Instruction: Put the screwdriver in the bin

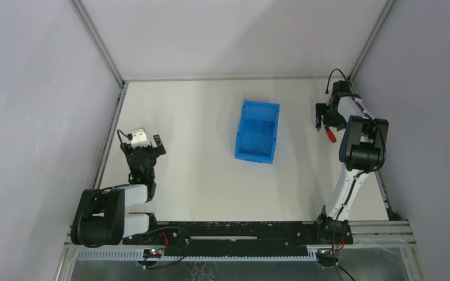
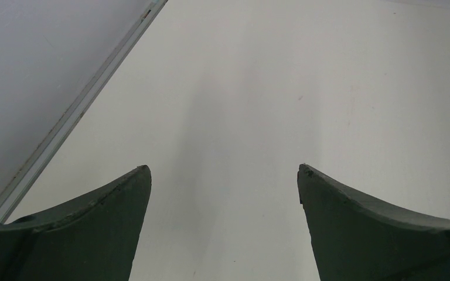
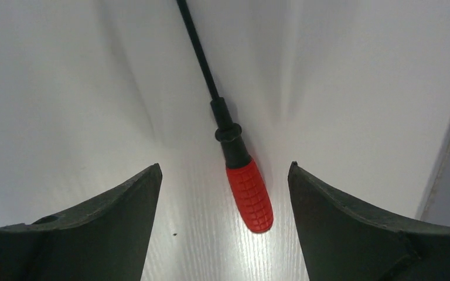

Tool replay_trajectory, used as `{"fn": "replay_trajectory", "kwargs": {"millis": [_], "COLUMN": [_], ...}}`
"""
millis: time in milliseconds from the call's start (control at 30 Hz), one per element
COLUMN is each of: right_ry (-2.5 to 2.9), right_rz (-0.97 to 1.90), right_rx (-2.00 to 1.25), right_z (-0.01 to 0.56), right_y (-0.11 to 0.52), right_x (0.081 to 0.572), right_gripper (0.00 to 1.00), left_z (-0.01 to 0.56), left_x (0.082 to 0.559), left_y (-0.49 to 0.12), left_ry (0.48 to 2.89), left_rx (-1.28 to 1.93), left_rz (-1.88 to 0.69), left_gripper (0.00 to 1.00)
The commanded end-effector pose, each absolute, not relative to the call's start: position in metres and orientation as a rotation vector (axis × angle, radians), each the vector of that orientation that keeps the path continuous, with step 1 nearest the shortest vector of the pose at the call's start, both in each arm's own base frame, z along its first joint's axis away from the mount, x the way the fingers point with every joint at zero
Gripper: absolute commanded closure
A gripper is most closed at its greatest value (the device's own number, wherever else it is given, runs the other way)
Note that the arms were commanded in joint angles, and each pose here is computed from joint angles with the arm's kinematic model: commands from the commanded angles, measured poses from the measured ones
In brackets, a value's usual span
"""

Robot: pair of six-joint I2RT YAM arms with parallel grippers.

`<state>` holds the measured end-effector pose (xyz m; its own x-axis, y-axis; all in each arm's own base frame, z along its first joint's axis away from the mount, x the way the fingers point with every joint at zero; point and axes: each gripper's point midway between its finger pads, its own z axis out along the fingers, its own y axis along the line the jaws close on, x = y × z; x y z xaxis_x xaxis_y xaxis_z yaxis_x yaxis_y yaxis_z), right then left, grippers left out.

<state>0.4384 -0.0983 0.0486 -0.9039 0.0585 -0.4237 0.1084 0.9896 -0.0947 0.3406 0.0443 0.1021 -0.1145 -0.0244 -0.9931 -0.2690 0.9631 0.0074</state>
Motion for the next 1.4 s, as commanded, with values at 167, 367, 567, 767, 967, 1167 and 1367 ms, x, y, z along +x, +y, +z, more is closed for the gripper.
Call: {"fn": "replay_trajectory", "kwargs": {"millis": [167,367,567,767,967,1167,1367], "right_ry": [2.822,2.763,2.640,2.571,2.448,2.244,2.195], "right_rz": [-0.184,-0.146,-0.155,-0.080,0.197,0.689,0.796], "right_rx": [0.128,0.126,0.235,0.362,0.414,0.296,0.110], "right_z": [0.008,0.036,0.107,0.183,0.251,0.313,0.326], "right_y": [-0.119,-0.114,-0.109,-0.094,-0.041,0.056,0.141], "right_x": [0.422,0.426,0.426,0.404,0.386,0.378,0.373], "right_gripper": [0.56,0.99,1.00,1.00,1.00,0.98,0.98], "left_z": [0.135,0.135,0.135,0.135,0.135,0.135,0.134], "left_x": [0.353,0.353,0.353,0.353,0.353,0.353,0.353], "left_y": [0.045,0.045,0.045,0.045,0.045,0.045,0.045], "left_ry": [1.570,1.570,1.570,1.570,1.570,1.571,1.572], "left_rx": [-0.222,-0.222,-0.222,-0.222,-0.223,-0.222,-0.222], "left_rz": [0.199,0.198,0.198,0.198,0.199,0.199,0.198], "left_gripper": [0.00,0.00,0.00,0.00,0.00,0.00,0.00]}}
